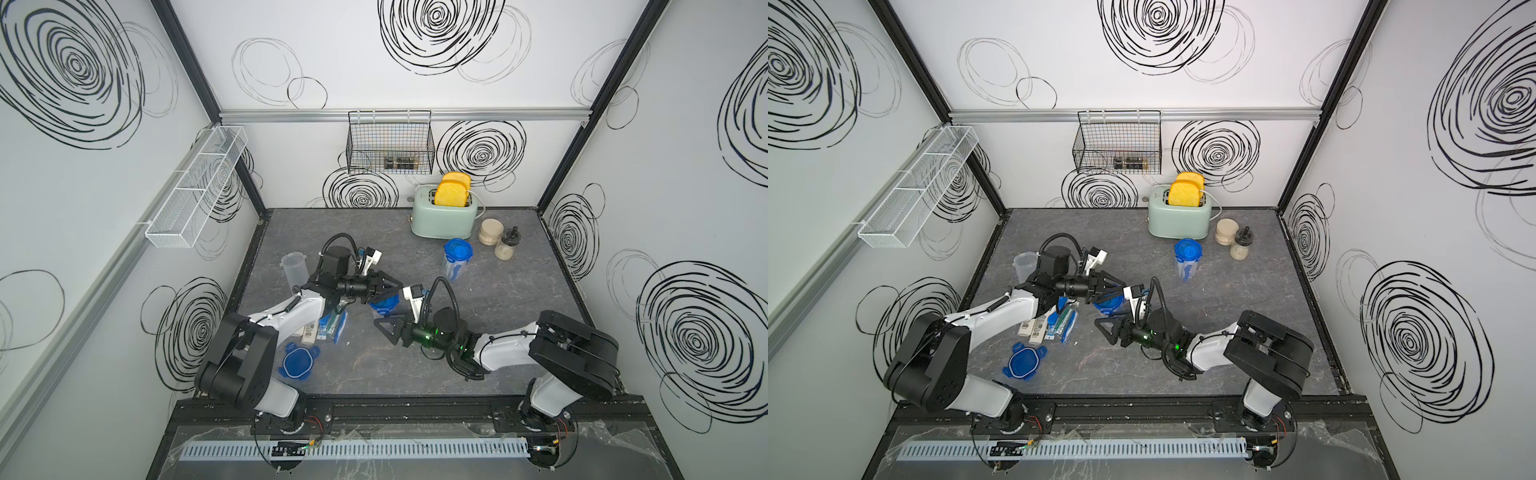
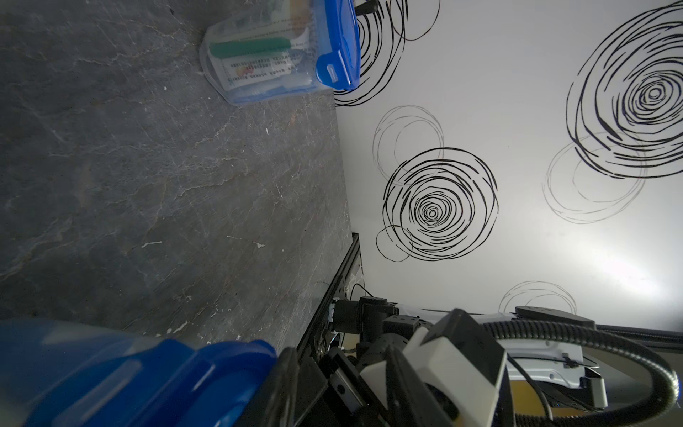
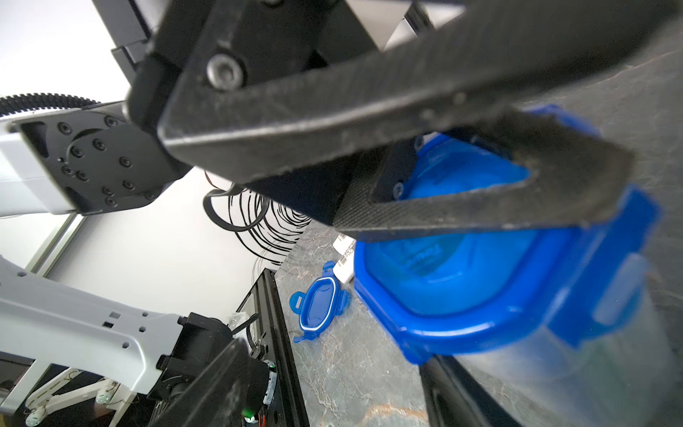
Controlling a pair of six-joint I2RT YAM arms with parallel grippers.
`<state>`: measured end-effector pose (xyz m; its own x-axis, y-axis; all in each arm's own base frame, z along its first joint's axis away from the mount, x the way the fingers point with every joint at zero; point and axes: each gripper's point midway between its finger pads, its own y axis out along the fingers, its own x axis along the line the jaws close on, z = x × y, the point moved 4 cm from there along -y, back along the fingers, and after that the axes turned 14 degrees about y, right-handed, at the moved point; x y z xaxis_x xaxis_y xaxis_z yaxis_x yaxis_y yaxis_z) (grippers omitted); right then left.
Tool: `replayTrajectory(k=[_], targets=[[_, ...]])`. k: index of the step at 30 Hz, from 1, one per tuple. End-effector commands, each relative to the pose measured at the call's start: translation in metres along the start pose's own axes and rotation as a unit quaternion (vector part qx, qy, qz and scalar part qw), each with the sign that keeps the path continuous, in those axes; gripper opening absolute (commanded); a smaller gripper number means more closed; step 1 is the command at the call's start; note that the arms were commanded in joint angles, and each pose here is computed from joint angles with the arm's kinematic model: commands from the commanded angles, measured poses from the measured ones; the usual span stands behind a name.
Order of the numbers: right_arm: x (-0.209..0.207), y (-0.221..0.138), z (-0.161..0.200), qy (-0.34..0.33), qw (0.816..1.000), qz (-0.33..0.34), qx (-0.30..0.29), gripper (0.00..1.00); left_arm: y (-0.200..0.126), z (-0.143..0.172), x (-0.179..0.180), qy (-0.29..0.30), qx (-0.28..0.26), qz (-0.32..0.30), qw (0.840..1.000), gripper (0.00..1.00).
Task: Take out toiletry kits
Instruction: Unfasten the latch on the container.
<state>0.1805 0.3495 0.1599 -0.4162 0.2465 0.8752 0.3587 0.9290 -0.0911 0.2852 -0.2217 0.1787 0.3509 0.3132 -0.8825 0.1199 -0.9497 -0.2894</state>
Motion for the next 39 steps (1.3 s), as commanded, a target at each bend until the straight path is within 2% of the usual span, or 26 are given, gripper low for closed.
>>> replayTrajectory(k=[1,12,22,33,39], targets=[[0.046,-0.004,-0.022,-0.054,0.991,-0.117,-0.036,0.73,0.004,0.053,0.069,-0.123,0.045,-0.111,0.985,0.44],[0.061,-0.014,-0.017,-0.079,0.976,-0.203,0.001,0.72,0.004,0.054,0.069,-0.122,0.045,-0.112,0.985,0.44],[0.068,-0.015,-0.01,-0.085,0.968,-0.234,0.03,0.72,0.005,0.054,0.07,-0.124,0.045,-0.114,0.985,0.44],[0.061,-0.014,-0.003,-0.083,0.971,-0.219,0.057,0.72,0.005,0.053,0.068,-0.121,0.045,-0.11,0.986,0.44],[0.055,-0.02,0.002,-0.113,0.972,-0.189,0.085,0.73,0.0,0.036,0.051,-0.088,0.038,-0.104,0.99,0.45]])
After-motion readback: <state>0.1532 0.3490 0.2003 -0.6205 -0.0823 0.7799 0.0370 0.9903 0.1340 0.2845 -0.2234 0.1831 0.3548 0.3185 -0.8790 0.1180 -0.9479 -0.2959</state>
